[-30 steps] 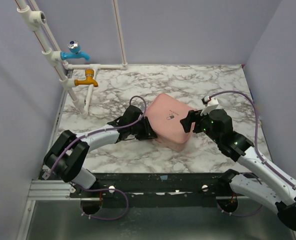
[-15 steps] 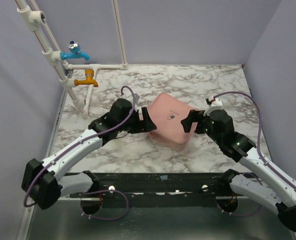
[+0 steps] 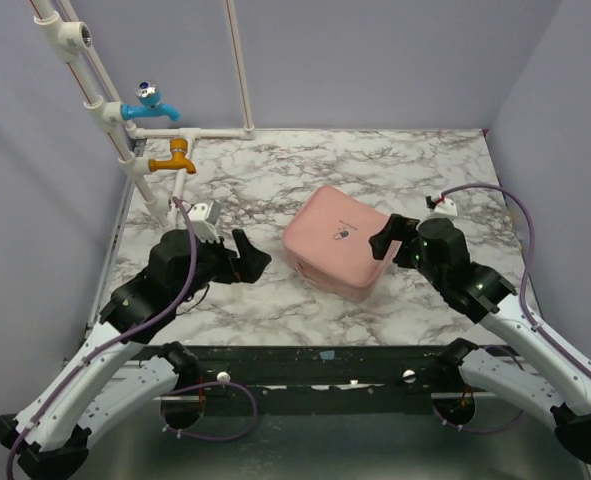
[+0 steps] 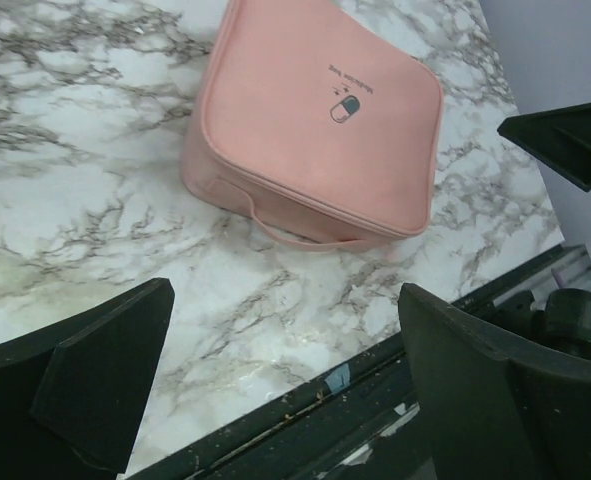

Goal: Organize the medicine kit

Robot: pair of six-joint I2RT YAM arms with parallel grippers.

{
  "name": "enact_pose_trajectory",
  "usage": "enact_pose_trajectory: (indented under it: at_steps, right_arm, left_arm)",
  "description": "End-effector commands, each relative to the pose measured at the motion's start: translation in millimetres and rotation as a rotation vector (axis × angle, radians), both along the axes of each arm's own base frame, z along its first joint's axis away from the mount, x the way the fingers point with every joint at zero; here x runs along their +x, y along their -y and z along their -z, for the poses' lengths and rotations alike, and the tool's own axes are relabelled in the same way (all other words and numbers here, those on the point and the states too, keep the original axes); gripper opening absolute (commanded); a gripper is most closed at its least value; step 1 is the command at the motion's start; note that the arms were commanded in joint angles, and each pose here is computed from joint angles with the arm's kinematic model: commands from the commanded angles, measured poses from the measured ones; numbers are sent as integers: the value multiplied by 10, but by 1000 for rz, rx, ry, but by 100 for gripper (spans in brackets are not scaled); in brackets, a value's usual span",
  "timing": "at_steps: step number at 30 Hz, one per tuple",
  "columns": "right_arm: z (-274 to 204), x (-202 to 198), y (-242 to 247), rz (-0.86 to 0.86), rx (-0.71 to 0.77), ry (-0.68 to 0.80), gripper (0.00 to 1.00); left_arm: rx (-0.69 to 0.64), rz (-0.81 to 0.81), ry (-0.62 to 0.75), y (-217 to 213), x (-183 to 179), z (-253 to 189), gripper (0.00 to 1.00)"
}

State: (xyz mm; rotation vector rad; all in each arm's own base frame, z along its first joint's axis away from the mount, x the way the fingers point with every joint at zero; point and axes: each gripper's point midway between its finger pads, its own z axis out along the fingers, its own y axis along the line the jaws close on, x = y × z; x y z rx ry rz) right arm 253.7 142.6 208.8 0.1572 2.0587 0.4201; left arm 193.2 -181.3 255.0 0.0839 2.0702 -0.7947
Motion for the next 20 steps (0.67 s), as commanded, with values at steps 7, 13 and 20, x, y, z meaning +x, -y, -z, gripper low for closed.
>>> enact_pose_trajectory:
  at_steps: [7, 13, 20]
  right_arm:
    - [-87, -94, 76, 31, 33, -13, 100]
    - [-11, -95, 96, 36, 13, -26, 100]
    - [14, -122, 130, 31, 4, -12, 100]
  left_arm:
    - [56, -140, 104, -575, -211, 219, 99]
    - [25, -168, 145, -672, -265, 207, 98]
    - [42, -166, 138, -668, -250, 218, 99]
